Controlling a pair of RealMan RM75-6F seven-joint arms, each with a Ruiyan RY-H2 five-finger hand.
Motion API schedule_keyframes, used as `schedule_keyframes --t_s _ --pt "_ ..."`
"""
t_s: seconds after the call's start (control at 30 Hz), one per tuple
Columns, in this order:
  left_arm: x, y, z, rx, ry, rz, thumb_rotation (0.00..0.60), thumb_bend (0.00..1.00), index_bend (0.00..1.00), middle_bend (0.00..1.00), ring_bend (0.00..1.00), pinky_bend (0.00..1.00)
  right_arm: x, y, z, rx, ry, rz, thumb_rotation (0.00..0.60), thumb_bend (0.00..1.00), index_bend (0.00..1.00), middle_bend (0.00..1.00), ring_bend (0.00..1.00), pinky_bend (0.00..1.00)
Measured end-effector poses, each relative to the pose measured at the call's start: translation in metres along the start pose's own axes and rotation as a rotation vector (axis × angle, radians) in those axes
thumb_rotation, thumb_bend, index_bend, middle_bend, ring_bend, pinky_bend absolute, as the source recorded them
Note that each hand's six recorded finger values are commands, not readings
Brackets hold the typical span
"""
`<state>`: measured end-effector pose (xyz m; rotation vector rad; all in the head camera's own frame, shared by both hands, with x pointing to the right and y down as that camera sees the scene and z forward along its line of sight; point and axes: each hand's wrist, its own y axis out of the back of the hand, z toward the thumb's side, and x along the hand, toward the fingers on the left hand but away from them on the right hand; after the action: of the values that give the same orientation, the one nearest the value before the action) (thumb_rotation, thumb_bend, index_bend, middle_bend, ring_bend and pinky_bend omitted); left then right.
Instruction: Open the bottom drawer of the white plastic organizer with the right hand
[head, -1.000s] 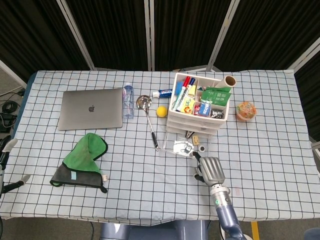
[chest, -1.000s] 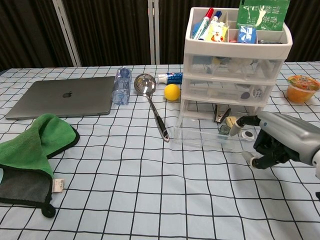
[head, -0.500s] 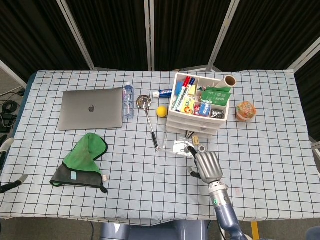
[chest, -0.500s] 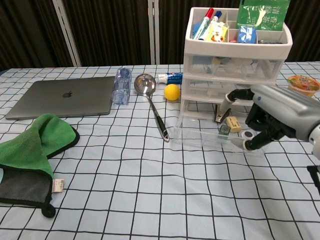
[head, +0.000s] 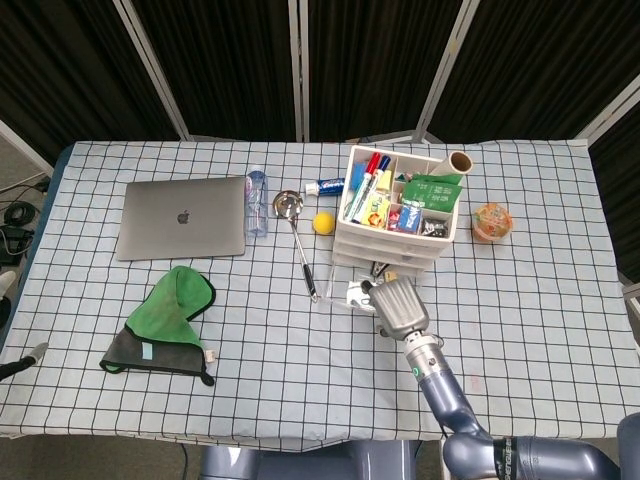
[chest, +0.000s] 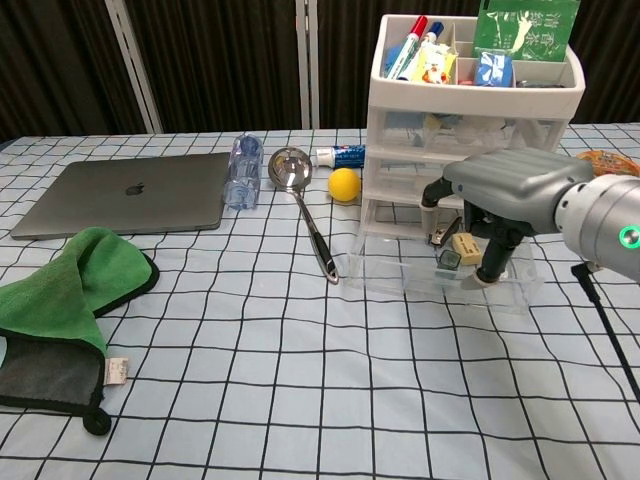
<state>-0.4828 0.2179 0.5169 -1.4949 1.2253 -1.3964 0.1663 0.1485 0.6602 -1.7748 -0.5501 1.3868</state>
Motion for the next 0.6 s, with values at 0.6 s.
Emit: schedule_keyframes --t_s 0.6 --pt "0.006 -0.003 -0.001 -0.004 0.010 -0.014 0.600 0.00 0.00 0.00 0.00 0.00 -0.044 0.005 -0.008 0.106 0.043 0.064 0.600 0.02 0.50 1.00 1.00 0.83"
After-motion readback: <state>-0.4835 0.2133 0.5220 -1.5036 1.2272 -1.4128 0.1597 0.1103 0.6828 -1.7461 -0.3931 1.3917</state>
